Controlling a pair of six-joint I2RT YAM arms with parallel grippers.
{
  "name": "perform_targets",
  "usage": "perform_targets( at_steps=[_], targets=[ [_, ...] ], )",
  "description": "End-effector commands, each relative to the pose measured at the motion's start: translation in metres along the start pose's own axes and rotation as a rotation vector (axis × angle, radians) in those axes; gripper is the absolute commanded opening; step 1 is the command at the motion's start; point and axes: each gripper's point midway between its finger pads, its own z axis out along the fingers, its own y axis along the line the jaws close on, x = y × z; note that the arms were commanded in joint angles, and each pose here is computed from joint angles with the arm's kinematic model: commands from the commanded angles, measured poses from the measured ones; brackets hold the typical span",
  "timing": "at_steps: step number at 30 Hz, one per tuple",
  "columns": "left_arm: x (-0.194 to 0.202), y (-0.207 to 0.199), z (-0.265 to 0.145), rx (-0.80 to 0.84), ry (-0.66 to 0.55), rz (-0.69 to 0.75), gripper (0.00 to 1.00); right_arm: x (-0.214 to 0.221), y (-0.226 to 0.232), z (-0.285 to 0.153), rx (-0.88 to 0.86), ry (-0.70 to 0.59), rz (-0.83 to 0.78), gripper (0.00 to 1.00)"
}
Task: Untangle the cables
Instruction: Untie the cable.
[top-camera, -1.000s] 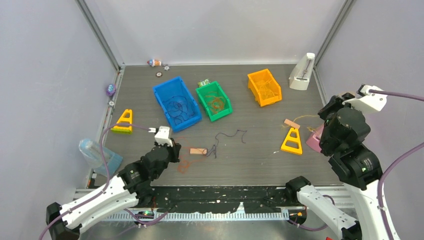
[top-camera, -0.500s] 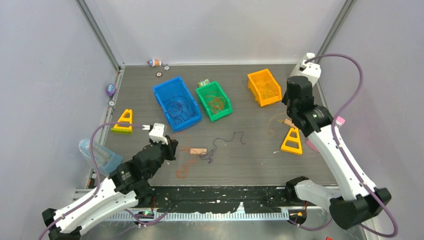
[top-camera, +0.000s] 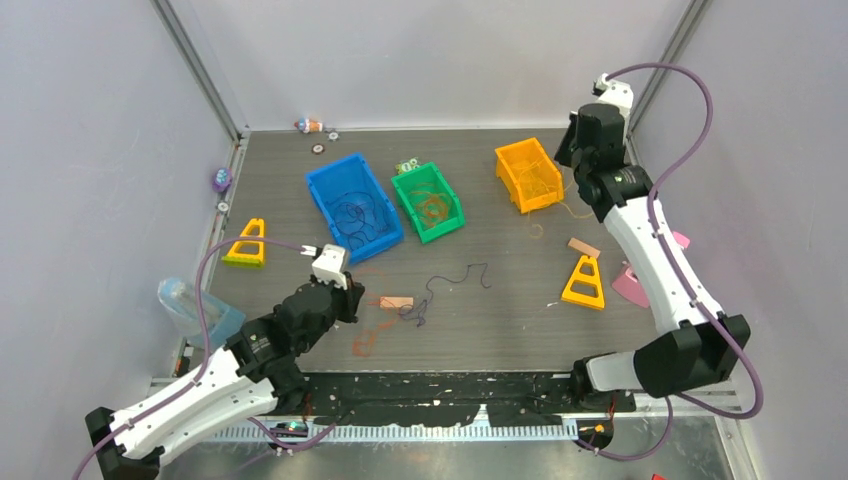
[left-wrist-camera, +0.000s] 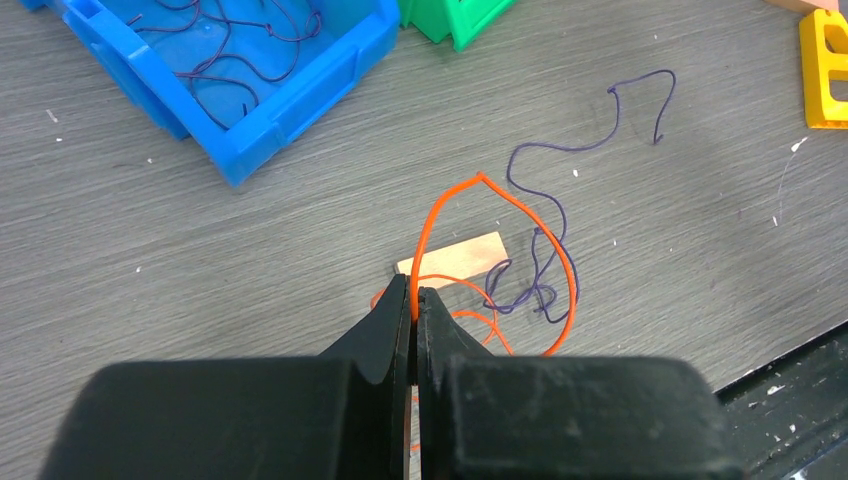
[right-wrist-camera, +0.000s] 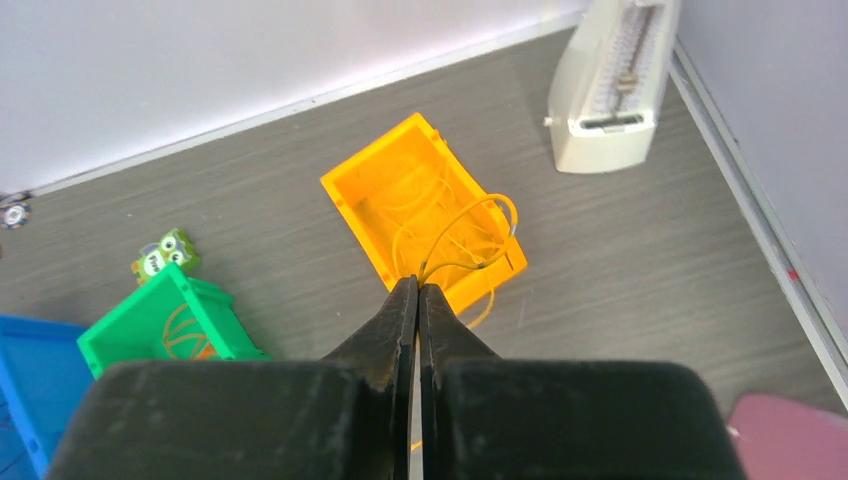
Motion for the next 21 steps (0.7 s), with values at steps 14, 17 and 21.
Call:
perform_targets(
  at_steps=[14, 17, 21],
  targets=[
    [-0.031, -0.013, 0.001, 0.022, -0.048, 0.01, 0.0, -0.054, 0.026, 0.097, -0.048, -0.066, -0.027, 0.05],
    [-0.034, -0.016, 0.002, 0.027, -0.04, 0.019, 0.0, -0.067, 0.015, 0.113, 0.046, -0.114, -0.048, 0.05],
    [-0.037, -0.02, 0.005, 0.029, -0.024, 0.03, 0.0, -0.074, -0.009, 0.134, 0.214, -0.152, -0.092, 0.05]
  ],
)
